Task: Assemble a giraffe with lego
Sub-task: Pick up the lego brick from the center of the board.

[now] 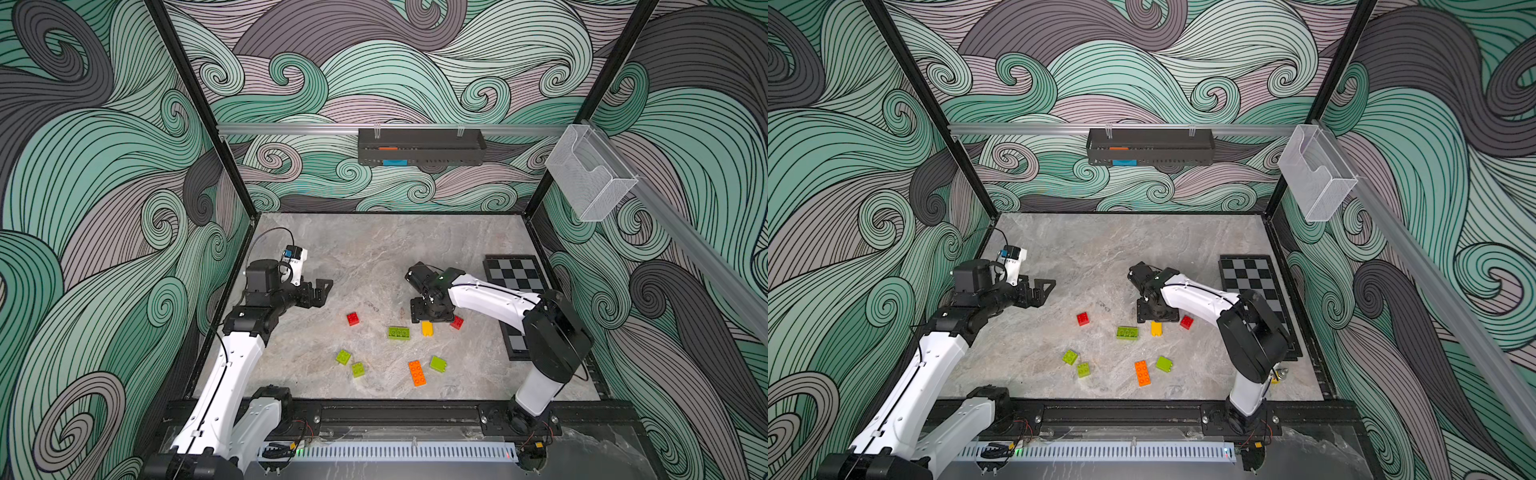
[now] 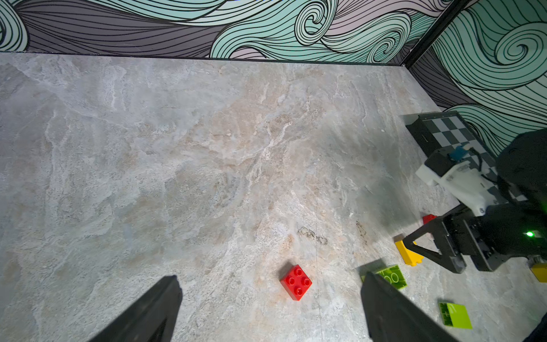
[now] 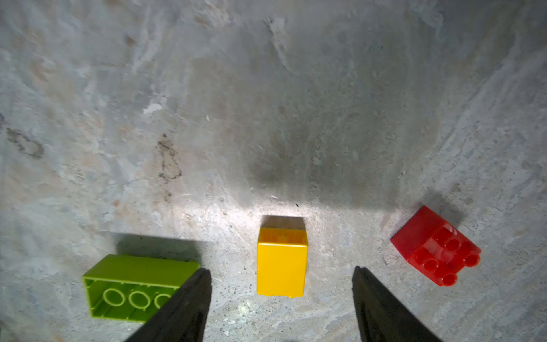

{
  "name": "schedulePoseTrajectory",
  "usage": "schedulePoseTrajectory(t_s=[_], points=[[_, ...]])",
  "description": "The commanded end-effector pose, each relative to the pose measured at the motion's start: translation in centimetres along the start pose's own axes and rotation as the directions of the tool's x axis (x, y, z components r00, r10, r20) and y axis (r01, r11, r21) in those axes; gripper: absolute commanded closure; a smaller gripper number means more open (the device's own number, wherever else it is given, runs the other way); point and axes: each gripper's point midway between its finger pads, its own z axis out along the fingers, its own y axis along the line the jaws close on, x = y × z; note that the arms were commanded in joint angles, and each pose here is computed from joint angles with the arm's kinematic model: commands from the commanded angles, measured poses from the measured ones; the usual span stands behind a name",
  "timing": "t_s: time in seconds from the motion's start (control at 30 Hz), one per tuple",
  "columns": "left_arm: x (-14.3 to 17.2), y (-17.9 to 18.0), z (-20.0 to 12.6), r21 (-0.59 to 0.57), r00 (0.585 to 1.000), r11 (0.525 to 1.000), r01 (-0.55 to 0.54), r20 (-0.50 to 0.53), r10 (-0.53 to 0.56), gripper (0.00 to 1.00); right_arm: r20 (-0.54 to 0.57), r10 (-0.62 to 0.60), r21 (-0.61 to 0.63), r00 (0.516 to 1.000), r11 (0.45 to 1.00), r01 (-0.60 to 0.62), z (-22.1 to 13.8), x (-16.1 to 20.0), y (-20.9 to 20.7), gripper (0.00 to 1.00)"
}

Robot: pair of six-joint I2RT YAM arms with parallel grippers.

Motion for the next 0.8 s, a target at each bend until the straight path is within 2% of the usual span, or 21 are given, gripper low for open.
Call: schedulePoseTrajectory(t_s=[0.0, 0.1, 0.43, 0.77], points=[[-1.7, -1.0, -1.1, 0.025, 0.999, 0.999, -0.032, 0.040, 0.031, 0.01, -0.024, 0.065, -0.022, 0.998, 0.998, -0.066, 0.8, 0.0, 0.2, 0.26], [-1.9, -0.7, -1.1, -0.002, 0.998, 0.999, -0.045, 0.053, 0.045, 0.01, -0.008, 0.076, -0.018, 0.997, 0.997, -0.076, 1.4, -0.1, 0.0, 0.27], [-1.5, -1.3, -1.1, 0.029, 0.998, 0.998, -0.049, 0.050, 0.048, 0.01, -0.053, 0.079, -0.013, 0.995, 0.997, -0.080, 3.3, 0.3, 0.1, 0.39], [-2.0, -1.4, -1.5, 0.027, 0.997, 0.998, -0.059, 0.060, 0.057, 0.01, -0.071, 0.088, 0.006, 0.994, 0.996, -0.088, 4.7, 1.0, -0.4, 0.57]])
